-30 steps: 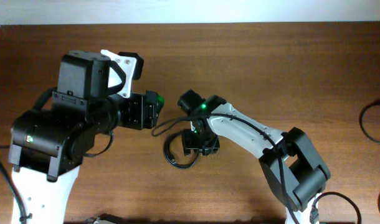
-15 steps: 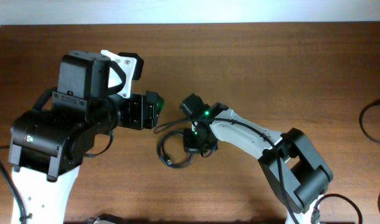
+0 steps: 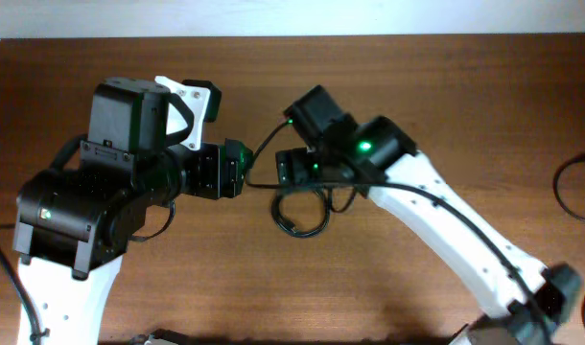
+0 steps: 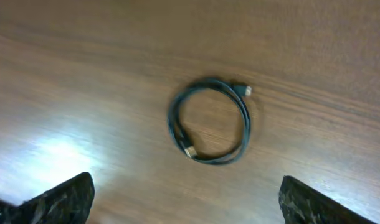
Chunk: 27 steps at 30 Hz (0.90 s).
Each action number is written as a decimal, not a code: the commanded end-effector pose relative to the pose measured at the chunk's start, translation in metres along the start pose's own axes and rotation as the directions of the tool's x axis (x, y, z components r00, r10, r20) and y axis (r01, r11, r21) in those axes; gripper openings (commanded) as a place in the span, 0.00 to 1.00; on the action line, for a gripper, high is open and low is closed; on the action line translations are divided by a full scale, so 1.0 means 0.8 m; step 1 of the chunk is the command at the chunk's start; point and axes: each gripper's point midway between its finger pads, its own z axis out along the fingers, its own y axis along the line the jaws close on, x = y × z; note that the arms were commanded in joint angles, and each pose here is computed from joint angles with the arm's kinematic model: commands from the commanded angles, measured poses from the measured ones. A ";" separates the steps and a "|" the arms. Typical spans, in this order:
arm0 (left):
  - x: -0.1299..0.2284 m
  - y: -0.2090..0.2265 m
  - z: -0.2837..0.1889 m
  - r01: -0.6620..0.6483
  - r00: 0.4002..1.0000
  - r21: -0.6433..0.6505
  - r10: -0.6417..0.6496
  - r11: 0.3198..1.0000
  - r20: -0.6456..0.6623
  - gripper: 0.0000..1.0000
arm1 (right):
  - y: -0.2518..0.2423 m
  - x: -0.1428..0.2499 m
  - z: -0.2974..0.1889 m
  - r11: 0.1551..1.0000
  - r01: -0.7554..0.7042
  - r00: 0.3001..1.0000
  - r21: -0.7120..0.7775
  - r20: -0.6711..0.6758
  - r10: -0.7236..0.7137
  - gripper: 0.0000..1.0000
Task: Untangle cables
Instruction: 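Move the right gripper back and grasp the remaining coiled cable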
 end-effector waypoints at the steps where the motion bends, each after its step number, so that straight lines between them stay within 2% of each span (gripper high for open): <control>1: -0.002 0.001 -0.003 -0.005 1.000 -0.005 0.005 1.000 0.010 0.81 | -0.013 0.011 0.067 0.995 0.059 0.992 0.077 -0.117 -0.050 0.91; 3: -0.001 0.002 -0.003 -0.004 1.000 -0.009 0.005 1.000 0.007 0.81 | -0.029 0.021 0.110 0.991 0.052 0.980 0.124 -0.198 -0.027 0.88; 6: -0.001 0.002 -0.003 -0.004 1.000 -0.009 0.004 1.000 0.007 0.82 | -0.075 0.024 0.140 0.984 -0.011 0.969 0.177 -0.240 0.054 0.83; 8: -0.001 0.002 -0.003 -0.004 1.000 -0.009 0.005 1.000 0.007 0.82 | -0.112 0.039 0.162 0.978 -0.052 0.956 0.203 -0.272 0.107 0.72; 10: -0.005 0.000 -0.003 -0.007 1.000 -0.003 0.007 1.000 0.020 0.81 | -0.110 0.065 0.184 0.993 -0.013 0.942 0.119 -0.332 0.052 0.66; 13: -0.007 0.000 -0.004 -0.009 1.000 -0.001 0.009 1.000 0.028 0.82 | -0.113 0.098 0.210 0.996 -0.029 0.928 0.084 -0.367 0.058 0.63; 14: -0.007 0.000 -0.004 -0.009 1.000 -0.001 0.009 1.000 0.028 0.82 | -0.114 0.103 0.214 0.996 -0.030 0.927 0.082 -0.371 0.059 0.53; 16: -0.007 0.000 -0.004 -0.008 1.000 -0.001 0.008 1.000 0.028 0.81 | -0.106 0.111 0.221 0.998 -0.047 0.923 0.037 -0.381 0.058 0.42; 17: -0.007 0.000 -0.004 -0.008 1.000 -0.001 0.008 1.000 0.028 0.82 | -0.107 0.112 0.223 0.998 -0.049 0.921 0.037 -0.384 0.059 0.04; 20: -0.007 0.000 -0.003 -0.008 1.000 -0.001 0.008 1.000 0.027 0.82 | -0.101 0.108 0.225 0.998 -0.055 0.926 0.013 -0.374 0.056 0.04; 22: -0.006 0.000 -0.003 -0.008 1.000 -0.002 0.008 1.000 0.025 0.82 | -0.083 0.091 0.225 0.996 -0.068 0.940 -0.061 -0.338 0.044 0.04; 25: -0.006 0.000 -0.003 -0.008 1.000 -0.002 0.008 1.000 0.025 0.82 | -0.045 0.009 0.174 0.989 -0.042 0.982 -0.140 -0.190 0.015 0.04; 27: -0.006 0.000 -0.003 -0.008 1.000 -0.002 0.008 1.000 0.025 0.82 | -0.016 -0.050 0.096 0.981 -0.015 0.997 -0.196 -0.074 0.000 0.04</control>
